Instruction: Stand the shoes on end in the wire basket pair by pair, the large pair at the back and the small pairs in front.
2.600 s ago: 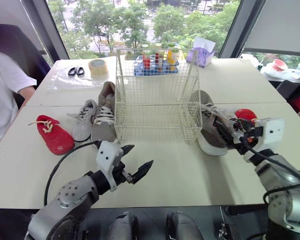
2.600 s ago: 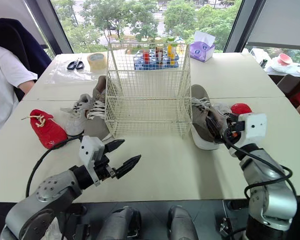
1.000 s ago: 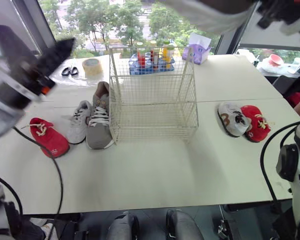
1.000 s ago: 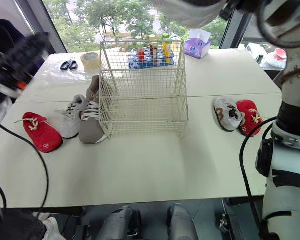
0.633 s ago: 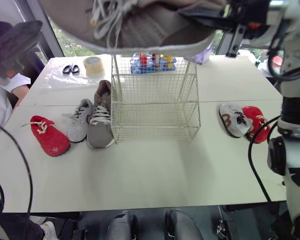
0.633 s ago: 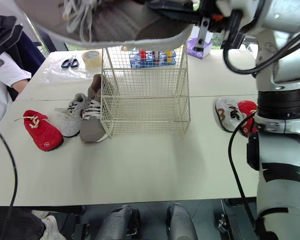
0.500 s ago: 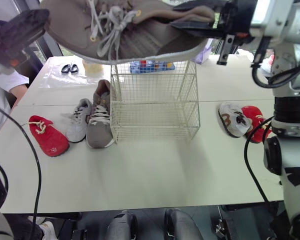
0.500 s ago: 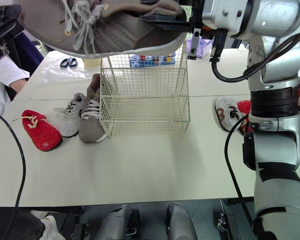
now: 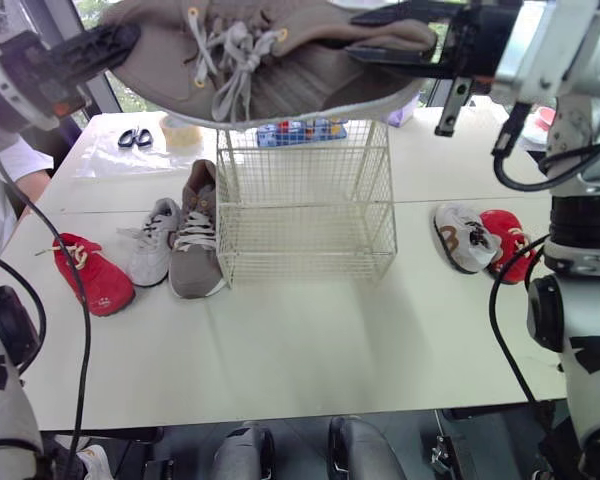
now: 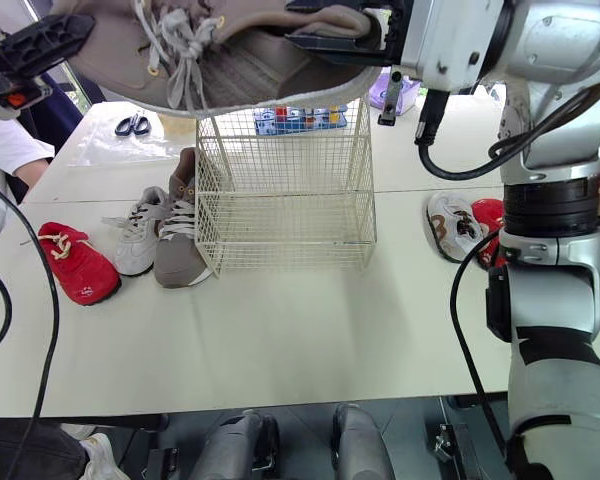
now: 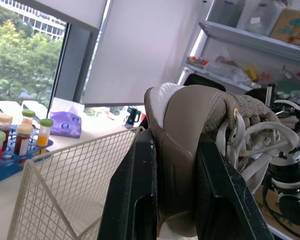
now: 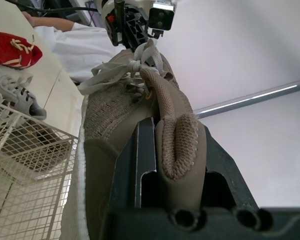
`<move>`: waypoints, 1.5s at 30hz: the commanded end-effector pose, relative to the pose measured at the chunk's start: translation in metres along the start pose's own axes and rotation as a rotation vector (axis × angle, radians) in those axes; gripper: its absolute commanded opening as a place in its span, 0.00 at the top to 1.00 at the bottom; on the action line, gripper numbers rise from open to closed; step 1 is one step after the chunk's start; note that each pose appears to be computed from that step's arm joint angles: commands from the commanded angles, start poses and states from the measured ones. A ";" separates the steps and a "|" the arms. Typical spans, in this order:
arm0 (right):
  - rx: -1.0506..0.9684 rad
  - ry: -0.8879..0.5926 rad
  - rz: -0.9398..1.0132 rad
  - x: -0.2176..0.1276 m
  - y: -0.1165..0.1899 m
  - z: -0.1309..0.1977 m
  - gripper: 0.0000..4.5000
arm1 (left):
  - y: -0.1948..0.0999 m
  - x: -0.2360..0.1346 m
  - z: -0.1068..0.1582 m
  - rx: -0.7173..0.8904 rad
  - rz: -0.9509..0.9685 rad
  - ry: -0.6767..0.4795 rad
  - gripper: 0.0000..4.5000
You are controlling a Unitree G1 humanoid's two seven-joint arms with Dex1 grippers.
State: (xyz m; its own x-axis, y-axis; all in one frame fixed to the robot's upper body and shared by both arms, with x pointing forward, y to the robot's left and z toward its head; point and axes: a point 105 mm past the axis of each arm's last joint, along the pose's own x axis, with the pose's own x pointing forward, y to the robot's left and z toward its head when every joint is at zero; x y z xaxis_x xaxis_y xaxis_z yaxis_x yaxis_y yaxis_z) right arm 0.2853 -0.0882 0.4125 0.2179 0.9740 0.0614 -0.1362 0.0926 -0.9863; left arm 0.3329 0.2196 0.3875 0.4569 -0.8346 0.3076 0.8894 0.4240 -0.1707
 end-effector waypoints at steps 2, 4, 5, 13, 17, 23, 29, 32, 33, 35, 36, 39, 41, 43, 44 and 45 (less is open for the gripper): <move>-0.057 -0.038 -0.063 0.004 -0.012 0.016 0.95 | -0.033 0.017 0.006 0.026 -0.190 -0.019 0.93; -0.037 -0.015 -0.076 0.002 -0.011 0.010 0.73 | -0.031 0.014 0.010 0.015 -0.171 -0.069 0.93; -0.011 0.002 -0.097 0.000 -0.012 0.005 0.65 | -0.029 0.012 0.013 0.011 -0.157 -0.100 0.93; 0.747 -0.060 -0.783 -0.077 -0.022 -0.049 0.02 | -0.019 -0.022 0.014 -0.043 0.004 -0.483 0.93; 1.266 -0.333 -0.970 -0.067 0.011 -0.062 0.02 | -0.026 -0.012 0.007 -0.045 0.095 -0.632 0.93; 1.568 -0.486 -0.947 -0.020 0.041 -0.059 0.02 | -0.044 0.011 -0.010 -0.106 0.100 -0.762 0.93; 1.547 -0.524 -0.839 0.012 0.034 -0.039 0.02 | -0.041 0.023 -0.036 -0.203 0.083 -0.723 0.93; 1.510 -0.517 -0.811 0.021 0.033 -0.033 0.02 | -0.039 0.024 -0.043 -0.213 0.093 -0.699 0.93; 1.504 -0.525 -0.803 0.023 0.031 -0.031 0.02 | -0.039 0.026 -0.046 -0.215 0.097 -0.686 0.93; 1.489 -0.557 -0.798 0.026 0.025 -0.026 0.02 | -0.039 0.030 -0.054 -0.222 0.094 -0.656 0.93; 1.480 -0.570 -0.799 0.027 0.023 -0.024 0.02 | -0.040 0.031 -0.057 -0.230 0.090 -0.647 0.93; 1.455 -0.601 -0.796 0.030 0.015 -0.019 0.02 | -0.036 0.036 -0.069 -0.235 0.108 -0.604 0.93; 1.451 -0.616 -0.795 0.030 0.013 -0.017 0.02 | -0.034 0.037 -0.074 -0.233 0.120 -0.587 0.93; 1.448 -0.629 -0.774 0.035 0.011 -0.013 0.02 | -0.030 0.037 -0.078 -0.239 0.139 -0.583 0.93; 1.445 -0.627 -0.769 0.037 0.011 -0.011 0.02 | -0.030 0.038 -0.079 -0.241 0.145 -0.580 0.93; 1.445 -0.626 -0.768 0.038 0.011 -0.011 0.07 | -0.030 0.038 -0.079 -0.241 0.144 -0.580 0.93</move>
State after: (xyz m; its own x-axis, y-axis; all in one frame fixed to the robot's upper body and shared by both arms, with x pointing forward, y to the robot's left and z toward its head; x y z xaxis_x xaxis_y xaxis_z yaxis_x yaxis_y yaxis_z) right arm 0.3200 -0.0614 0.3832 0.4011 0.5139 0.7583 -0.9103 0.3160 0.2674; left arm 0.3284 0.1488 0.3238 0.5922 -0.4172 0.6894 0.8037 0.3664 -0.4688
